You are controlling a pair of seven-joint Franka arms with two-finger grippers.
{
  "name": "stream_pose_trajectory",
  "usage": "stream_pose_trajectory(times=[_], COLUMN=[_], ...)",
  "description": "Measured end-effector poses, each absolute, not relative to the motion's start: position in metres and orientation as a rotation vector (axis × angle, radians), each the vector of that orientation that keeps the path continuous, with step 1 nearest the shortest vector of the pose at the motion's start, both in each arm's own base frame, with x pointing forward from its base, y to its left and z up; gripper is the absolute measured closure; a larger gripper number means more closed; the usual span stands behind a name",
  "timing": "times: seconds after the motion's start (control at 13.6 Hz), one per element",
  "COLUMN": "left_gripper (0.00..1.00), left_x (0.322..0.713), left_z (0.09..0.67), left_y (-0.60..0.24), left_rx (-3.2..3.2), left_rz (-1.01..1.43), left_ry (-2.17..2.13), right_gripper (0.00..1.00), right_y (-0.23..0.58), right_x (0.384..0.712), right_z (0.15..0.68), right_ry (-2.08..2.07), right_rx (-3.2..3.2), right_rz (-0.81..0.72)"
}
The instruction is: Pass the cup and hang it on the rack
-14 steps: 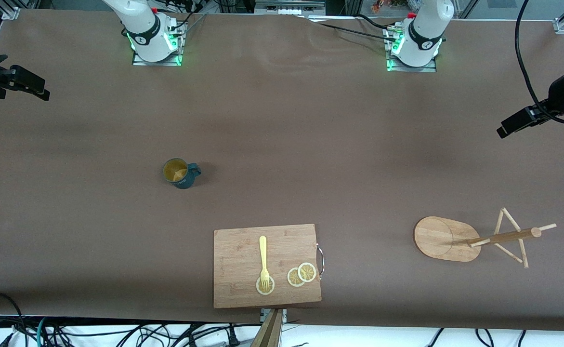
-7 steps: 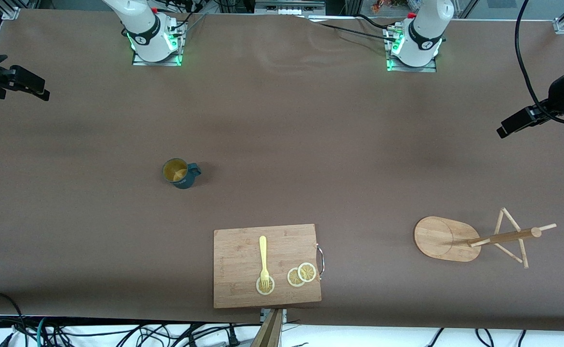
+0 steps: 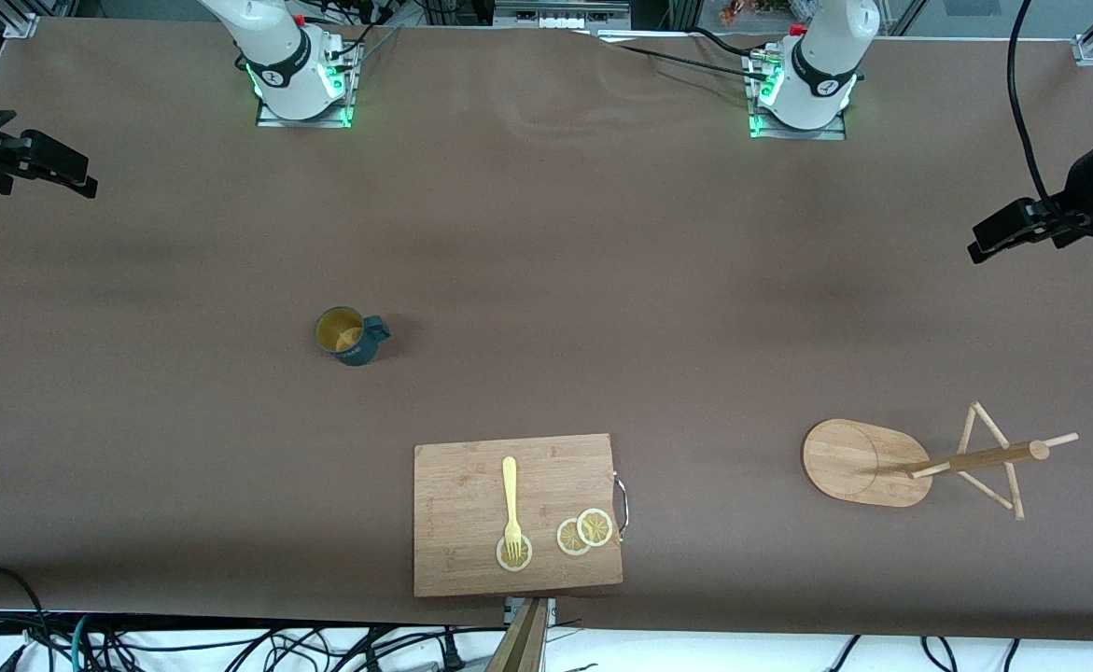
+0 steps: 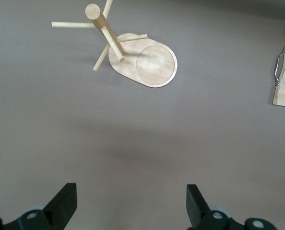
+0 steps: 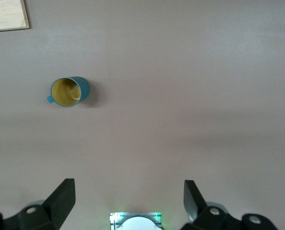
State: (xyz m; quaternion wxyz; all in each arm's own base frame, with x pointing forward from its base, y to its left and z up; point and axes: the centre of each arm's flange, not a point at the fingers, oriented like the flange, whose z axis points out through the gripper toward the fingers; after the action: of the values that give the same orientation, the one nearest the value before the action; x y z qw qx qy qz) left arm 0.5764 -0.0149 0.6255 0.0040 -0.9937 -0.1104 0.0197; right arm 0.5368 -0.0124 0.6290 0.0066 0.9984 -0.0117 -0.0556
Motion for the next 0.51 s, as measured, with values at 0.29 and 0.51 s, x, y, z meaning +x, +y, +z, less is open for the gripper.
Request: stream_pose_trajectory(times=[0.29,0.51], left_gripper=[0.00,0.00], left_x=[0.556,0.544], left_z=[0.609,0.610], left_y=[-0.015,-0.015], left_rx=[-3.114,-3.111], left_rz=[0.024,0.012], left_ry=[-0.348,-0.368], right_gripper=[0.00,0.00], right_y=[-0.012,-0.012], right_x=[0.542,0.564], right_z=[0.628,0.591], right_ry=[-0.035,-0.032], right_rx=[3.125,3.122], right_rz=[-0.140,-0.212])
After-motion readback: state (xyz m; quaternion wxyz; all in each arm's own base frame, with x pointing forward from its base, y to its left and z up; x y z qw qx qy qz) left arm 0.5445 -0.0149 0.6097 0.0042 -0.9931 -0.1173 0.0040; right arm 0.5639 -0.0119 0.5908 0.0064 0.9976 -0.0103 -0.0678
